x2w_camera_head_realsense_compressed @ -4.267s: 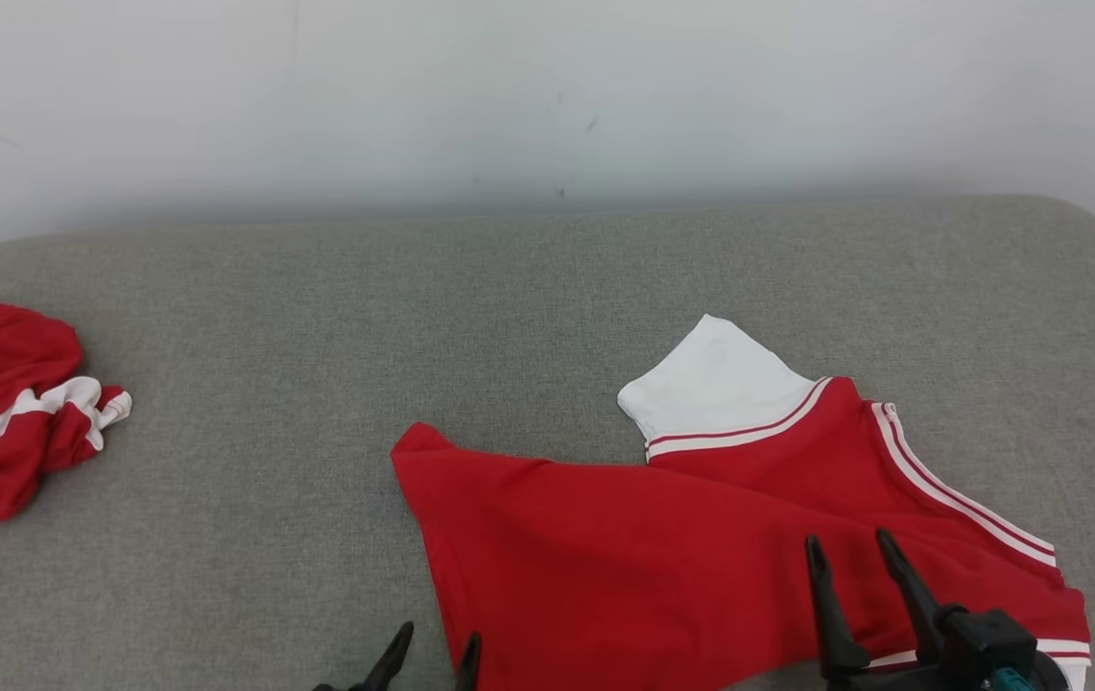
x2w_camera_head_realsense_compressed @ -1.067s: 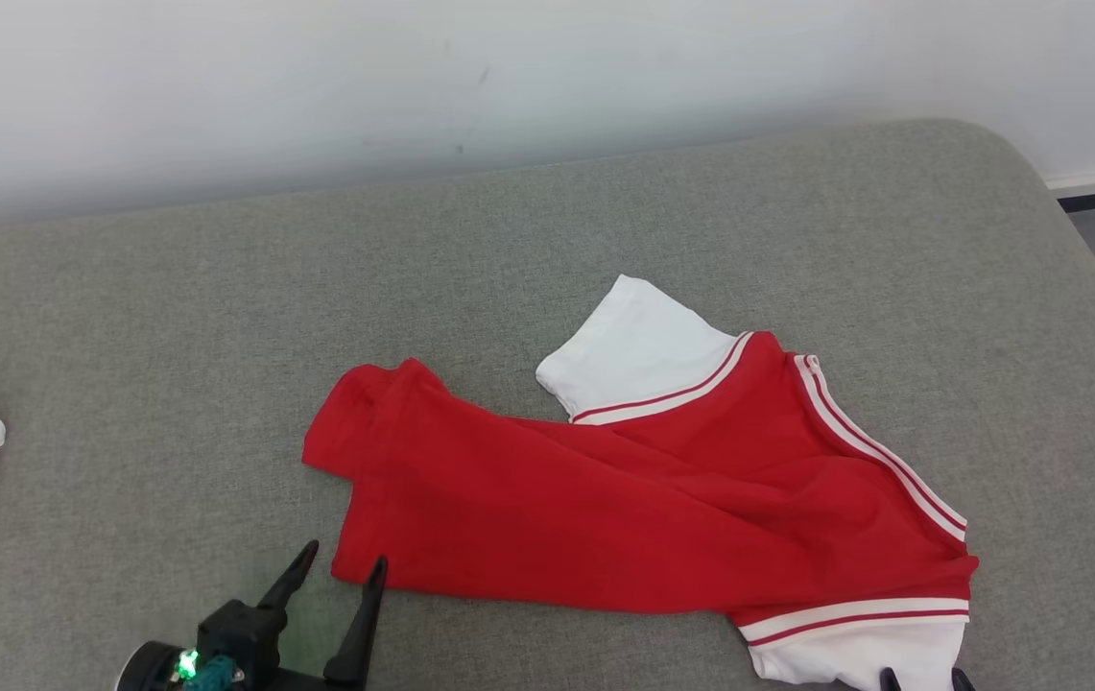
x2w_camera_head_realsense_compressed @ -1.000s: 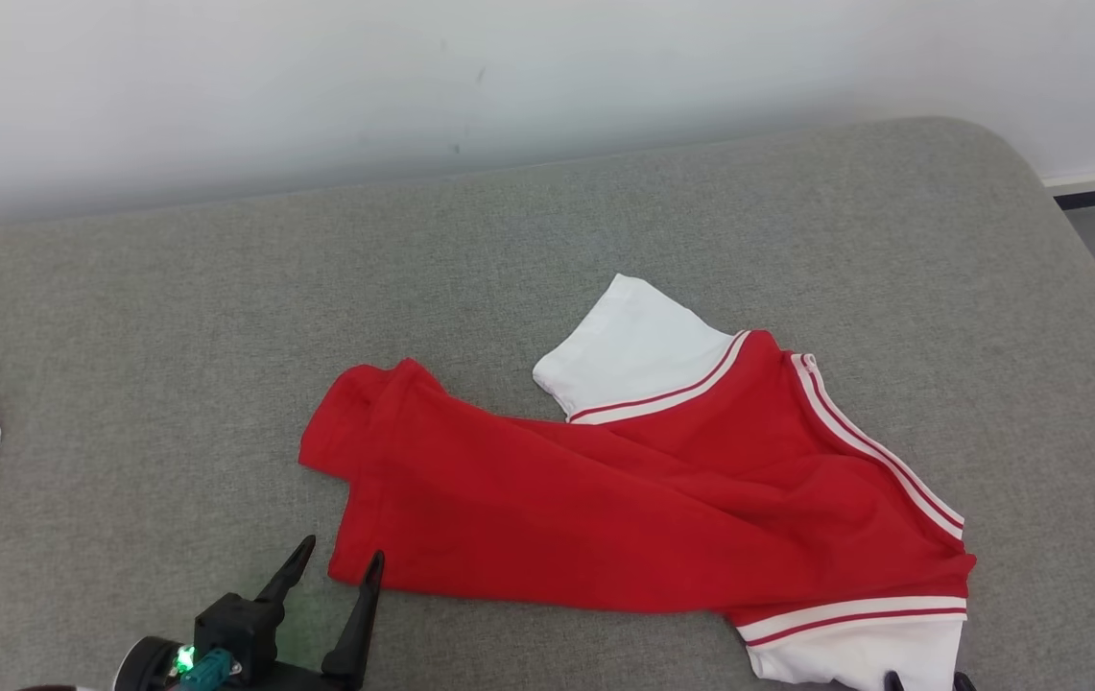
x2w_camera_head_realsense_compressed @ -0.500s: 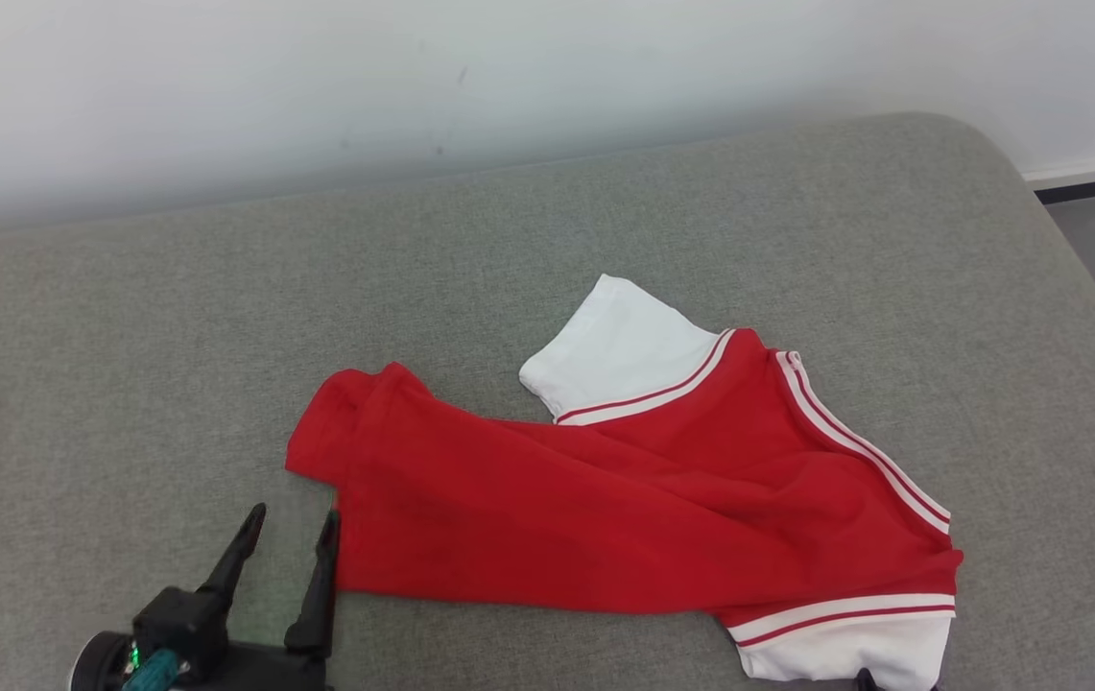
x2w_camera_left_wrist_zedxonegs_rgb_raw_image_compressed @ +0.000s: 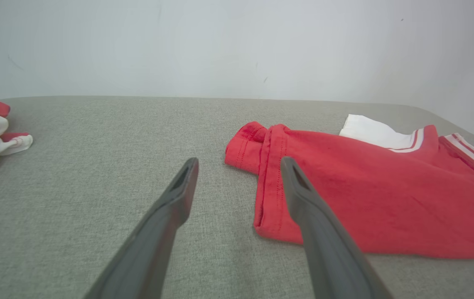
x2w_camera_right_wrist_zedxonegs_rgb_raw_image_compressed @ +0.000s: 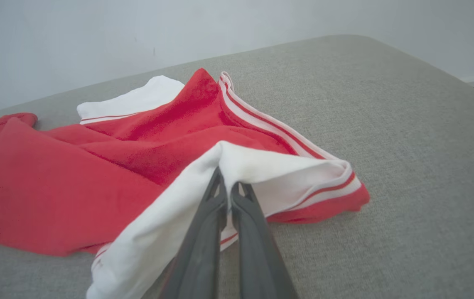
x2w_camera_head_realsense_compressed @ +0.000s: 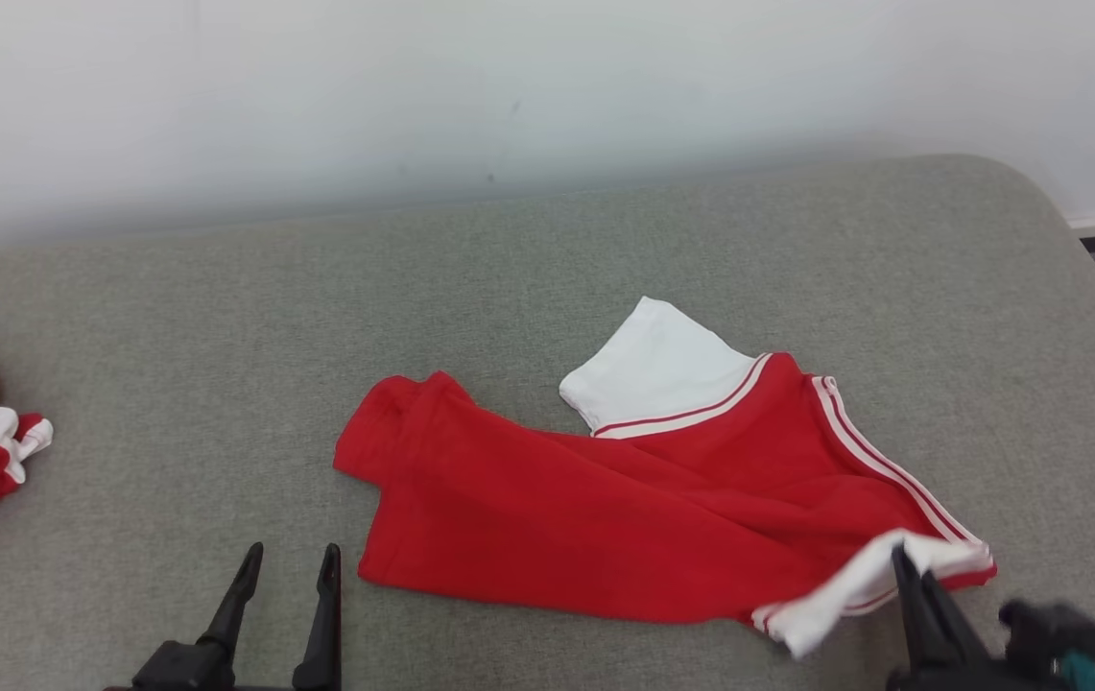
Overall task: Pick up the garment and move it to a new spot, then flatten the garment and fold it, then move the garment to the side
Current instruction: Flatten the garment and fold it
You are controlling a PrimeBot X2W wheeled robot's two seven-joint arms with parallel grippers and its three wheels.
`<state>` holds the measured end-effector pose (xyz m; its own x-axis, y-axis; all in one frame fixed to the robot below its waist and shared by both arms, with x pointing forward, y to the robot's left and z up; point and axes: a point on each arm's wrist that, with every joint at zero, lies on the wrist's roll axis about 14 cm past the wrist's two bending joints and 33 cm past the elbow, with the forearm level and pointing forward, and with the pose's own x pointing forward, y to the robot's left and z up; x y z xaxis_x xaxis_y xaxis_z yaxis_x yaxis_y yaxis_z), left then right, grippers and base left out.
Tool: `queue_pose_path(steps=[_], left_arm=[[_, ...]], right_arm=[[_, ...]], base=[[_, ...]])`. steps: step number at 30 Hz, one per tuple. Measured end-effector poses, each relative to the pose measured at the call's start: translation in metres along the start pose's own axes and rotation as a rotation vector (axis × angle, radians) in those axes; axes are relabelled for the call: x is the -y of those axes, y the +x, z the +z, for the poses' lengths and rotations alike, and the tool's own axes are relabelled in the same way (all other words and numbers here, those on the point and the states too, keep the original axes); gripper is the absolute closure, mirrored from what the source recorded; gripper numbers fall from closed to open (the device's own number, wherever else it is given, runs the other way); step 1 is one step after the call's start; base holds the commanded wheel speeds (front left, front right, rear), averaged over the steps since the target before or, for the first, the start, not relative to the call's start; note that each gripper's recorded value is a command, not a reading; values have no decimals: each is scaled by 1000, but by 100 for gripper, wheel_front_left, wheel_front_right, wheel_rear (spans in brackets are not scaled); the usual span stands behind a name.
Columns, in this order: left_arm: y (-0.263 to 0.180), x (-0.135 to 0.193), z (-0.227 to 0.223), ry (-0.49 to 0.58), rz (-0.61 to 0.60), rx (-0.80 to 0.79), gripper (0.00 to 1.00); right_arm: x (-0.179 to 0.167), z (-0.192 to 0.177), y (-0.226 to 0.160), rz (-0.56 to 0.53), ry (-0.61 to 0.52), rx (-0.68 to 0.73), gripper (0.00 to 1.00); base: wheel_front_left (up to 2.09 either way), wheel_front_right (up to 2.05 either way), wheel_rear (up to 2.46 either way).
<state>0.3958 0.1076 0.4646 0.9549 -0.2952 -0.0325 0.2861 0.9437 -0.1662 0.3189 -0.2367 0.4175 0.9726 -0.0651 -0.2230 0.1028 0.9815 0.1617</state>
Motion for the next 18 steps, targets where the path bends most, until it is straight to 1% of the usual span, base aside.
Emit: queue_pose_path(steps=[5,8,12,13,14,15,16,18], left_arm=[[-5,2,2,-5,6,6,0],[-8,5,-1,-11,0,-3,0],[-12,6,-4,-17,2,-13,0],[-12,6,-4,-18,0,-14,0],[-13,6,-5,-21,3,-15,0],[-14,5,-5,-22,5,-17,0],[-15,5,-6,-23,7,-20,0],[-17,3,-6,-28,13,-21,0]], right_arm=[[-7,36,35,48,13,38,100],[-12,45,52,64,19,23,100],[-19,45,72,83,-8,-17,100],[-21,44,76,87,-17,-26,97],[-22,40,79,89,-28,-42,71],[-22,37,82,87,-31,-52,32],[-22,32,82,85,-39,-70,0],[-24,29,84,89,-48,-67,0]], base=[[0,0,0],[0,0,0],[0,0,0],[0,0,0],[0,0,0],[0,0,0],[0,0,0],[0,0,0]])
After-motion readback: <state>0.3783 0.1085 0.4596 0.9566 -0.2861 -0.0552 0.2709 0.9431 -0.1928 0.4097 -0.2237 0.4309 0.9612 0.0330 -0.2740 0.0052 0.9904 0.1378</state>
